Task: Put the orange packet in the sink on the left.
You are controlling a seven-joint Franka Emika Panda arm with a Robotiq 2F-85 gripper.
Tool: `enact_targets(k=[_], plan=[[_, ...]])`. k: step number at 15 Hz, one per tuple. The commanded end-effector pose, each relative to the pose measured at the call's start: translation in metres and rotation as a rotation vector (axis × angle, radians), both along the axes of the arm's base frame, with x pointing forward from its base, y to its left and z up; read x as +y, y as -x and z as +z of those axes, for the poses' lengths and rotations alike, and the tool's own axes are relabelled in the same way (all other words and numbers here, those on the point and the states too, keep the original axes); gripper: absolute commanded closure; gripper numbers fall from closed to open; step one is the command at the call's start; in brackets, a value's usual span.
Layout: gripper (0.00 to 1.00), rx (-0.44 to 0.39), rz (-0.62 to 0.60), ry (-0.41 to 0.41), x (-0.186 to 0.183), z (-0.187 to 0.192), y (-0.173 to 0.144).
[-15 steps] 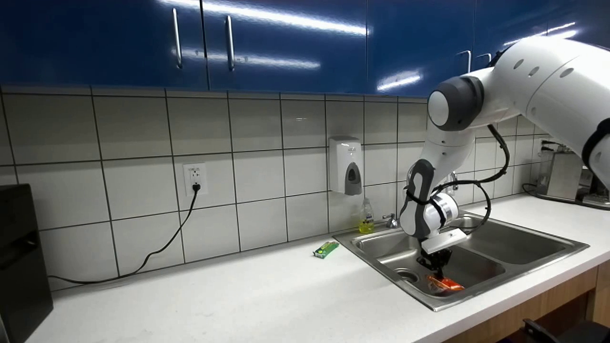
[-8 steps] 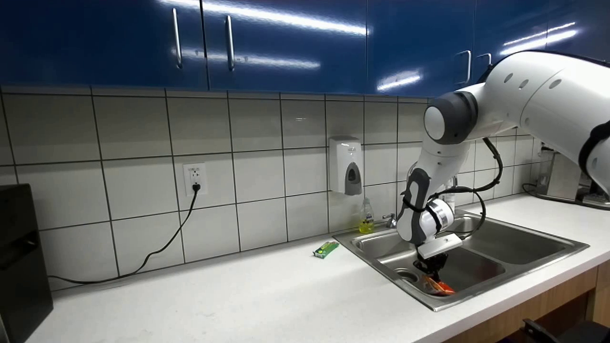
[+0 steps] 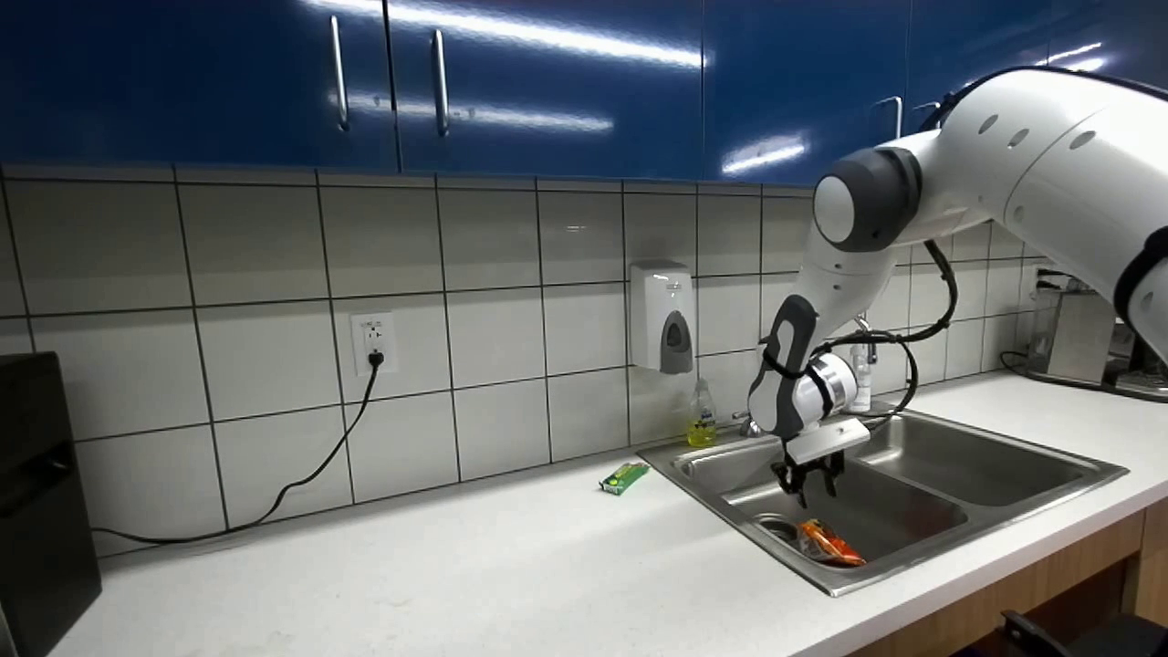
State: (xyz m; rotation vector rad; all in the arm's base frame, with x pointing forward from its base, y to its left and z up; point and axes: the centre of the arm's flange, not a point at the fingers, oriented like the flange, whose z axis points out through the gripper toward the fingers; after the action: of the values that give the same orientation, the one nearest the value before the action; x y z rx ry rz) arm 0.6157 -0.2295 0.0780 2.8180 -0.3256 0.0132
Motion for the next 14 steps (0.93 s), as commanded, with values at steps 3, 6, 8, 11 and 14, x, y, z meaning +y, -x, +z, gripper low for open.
enact_targets(k=[3,6,8,11,14], plan=[[0.00,-0.050,-0.008,0.002,0.023,0.107,0.025],[0.00,-0.070,-0.001,-0.004,0.034,0.141,0.037],[0.00,-0.071,0.005,-0.016,0.044,0.158,0.050],[0.00,-0.077,0.011,-0.039,0.059,0.177,0.070],[0.00,-0.088,-0.010,-0.062,0.076,0.192,0.092]])
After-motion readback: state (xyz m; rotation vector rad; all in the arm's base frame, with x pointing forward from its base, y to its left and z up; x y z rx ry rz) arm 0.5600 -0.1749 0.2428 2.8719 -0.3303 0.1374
